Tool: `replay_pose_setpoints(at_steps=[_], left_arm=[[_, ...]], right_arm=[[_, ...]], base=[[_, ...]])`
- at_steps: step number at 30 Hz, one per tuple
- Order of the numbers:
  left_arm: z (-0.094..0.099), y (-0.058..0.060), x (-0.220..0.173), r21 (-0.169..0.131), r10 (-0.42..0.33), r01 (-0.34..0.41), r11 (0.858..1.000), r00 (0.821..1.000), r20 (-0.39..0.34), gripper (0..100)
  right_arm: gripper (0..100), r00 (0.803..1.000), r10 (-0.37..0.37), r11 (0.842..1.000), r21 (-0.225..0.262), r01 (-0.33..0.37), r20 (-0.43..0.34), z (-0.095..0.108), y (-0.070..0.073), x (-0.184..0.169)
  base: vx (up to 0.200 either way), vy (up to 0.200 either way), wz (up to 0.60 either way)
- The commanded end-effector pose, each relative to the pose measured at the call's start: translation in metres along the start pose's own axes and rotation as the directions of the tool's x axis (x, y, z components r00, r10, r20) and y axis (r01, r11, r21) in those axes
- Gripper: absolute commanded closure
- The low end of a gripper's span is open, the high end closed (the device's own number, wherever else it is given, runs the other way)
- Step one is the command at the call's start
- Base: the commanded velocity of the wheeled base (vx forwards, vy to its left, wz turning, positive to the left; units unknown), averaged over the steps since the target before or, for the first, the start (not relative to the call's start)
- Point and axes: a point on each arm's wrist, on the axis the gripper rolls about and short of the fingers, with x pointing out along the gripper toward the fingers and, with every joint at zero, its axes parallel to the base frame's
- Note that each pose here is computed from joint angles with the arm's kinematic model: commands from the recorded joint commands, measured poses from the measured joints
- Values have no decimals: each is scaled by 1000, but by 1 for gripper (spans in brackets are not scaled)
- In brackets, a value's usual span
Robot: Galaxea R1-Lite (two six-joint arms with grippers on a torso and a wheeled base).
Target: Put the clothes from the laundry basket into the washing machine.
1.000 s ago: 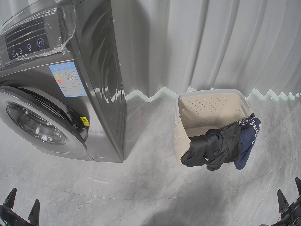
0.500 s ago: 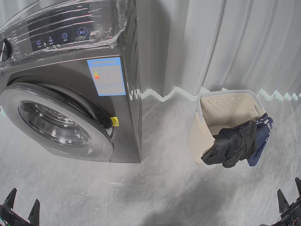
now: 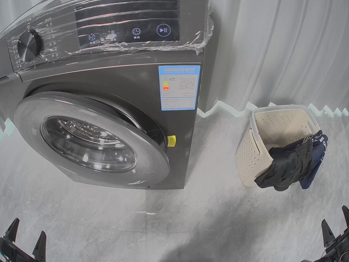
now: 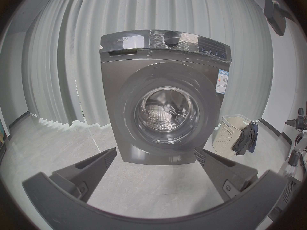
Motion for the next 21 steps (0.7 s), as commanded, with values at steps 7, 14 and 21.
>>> replay_pose_setpoints(at_steps=[7,14,21], left_arm=[[-4,0,0,-1,-1,1,1000,1000,2,0],[-4,0,0,-1,-1,1,1000,1000,2,0],[-4,0,0,-1,0,0,1000,1000,2,0]], right_arm=[[0,1000,0,1000,0,0,0,-5,0,0],[0,1000,0,1000,0,0,0,-5,0,0],[0,1000,0,1000,0,0,0,-5,0,0]], base=[[0,200,0],[0,200,0],[0,29,0]])
